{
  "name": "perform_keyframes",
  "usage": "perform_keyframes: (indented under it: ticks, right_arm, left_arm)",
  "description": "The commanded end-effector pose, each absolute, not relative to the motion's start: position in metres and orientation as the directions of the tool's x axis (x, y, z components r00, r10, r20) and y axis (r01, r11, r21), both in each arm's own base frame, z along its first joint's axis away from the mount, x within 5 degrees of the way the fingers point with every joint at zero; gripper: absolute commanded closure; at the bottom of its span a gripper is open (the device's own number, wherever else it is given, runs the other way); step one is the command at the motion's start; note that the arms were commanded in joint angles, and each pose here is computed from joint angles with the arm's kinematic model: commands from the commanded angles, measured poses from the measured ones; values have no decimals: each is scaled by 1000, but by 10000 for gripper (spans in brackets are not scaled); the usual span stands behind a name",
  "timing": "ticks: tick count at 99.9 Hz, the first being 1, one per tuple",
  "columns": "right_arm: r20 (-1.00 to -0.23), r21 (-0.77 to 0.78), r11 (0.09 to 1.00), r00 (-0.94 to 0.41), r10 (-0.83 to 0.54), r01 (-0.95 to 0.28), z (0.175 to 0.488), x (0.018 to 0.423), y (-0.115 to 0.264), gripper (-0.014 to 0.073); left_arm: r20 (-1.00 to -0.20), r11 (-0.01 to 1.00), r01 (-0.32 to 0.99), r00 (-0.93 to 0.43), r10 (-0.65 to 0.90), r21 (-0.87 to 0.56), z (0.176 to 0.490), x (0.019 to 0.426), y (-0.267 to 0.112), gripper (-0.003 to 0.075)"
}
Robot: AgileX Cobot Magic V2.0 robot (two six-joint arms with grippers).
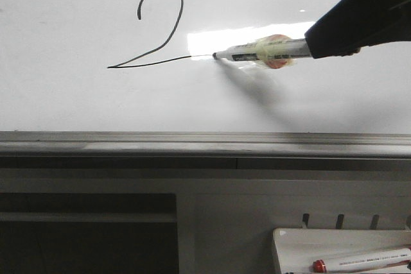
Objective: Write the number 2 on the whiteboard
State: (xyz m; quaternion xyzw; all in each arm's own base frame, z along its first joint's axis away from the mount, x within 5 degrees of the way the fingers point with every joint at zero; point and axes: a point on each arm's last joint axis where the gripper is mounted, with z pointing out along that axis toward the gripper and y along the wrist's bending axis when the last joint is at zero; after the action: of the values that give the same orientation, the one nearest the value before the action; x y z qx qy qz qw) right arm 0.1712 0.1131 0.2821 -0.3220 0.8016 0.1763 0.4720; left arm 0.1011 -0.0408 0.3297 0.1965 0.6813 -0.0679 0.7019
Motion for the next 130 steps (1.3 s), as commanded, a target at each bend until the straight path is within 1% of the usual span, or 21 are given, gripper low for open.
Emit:
perform_keyframes:
  ticks: [1,5,6,19,23,29,34,35,37,41,48,55,59,64,76,84,103,119,130]
  right_arm:
    - [-897,-12,744,-322,-304,-668,298,173,112,645]
    - [-894,1,724,-326,-309,-690,300,171,115,645]
    - [-892,13,701,-325,-315,-713,304,168,119,645]
    - [-896,19,629,-292,-334,-777,317,160,131,645]
    - [-901,16,610,-276,-335,-792,321,159,135,645]
    - [-903,16,581,-261,-341,-813,327,158,142,645]
    - [-901,20,557,-256,-350,-830,332,159,148,645]
    - [-901,21,552,-255,-351,-833,333,160,149,645]
    - [-899,24,542,-256,-356,-840,335,161,152,645]
    - [-893,33,521,-260,-368,-853,337,163,156,645]
    - [-883,46,493,-266,-386,-869,342,170,164,645]
    - [-879,62,488,-279,-387,-871,345,178,170,645]
    - [-877,70,489,-287,-385,-869,346,183,174,645]
    - [-874,74,483,-290,-390,-873,347,187,177,645]
    - [-861,91,456,-300,-410,-885,347,190,183,645]
    - [-860,100,448,-304,-411,-889,349,190,184,645]
    - [-844,132,431,-330,-422,-892,348,188,185,645]
    - [-821,144,435,-353,-449,-889,345,186,184,645]
    - [-822,143,427,-348,-451,-893,345,185,185,645]
  left_arm:
    - [-982,908,383,143,123,170,346,100,-44,741]
    - [-981,906,388,153,118,170,347,100,-45,740]
    - [-981,903,396,154,117,170,347,100,-46,740]
    - [-970,867,454,210,119,205,349,96,-53,737]
    - [-963,848,475,234,133,233,350,94,-56,717]
    - [-940,796,516,285,189,316,347,90,-63,651]
    - [-917,748,543,327,230,381,342,87,-68,572]
    - [-916,748,543,329,228,381,343,87,-69,572]
    - [-901,716,558,352,252,419,339,85,-72,528]
    - [-875,663,577,381,299,478,331,84,-78,463]
    - [-819,558,599,427,384,574,316,84,-88,397]
    - [-764,461,613,452,460,641,300,86,-97,395]
    - [-751,422,635,437,494,647,292,90,-103,396]
    - [-741,400,652,404,536,645,285,95,-108,396]
    - [-709,379,670,320,629,638,274,111,-117,396]
    - [-681,337,683,319,659,648,268,117,-125,396]
    - [-670,323,699,298,680,638,267,128,-136,396]
    - [-675,333,690,305,672,643,274,130,-138,396]
    - [-666,314,690,324,672,652,274,131,-140,396]
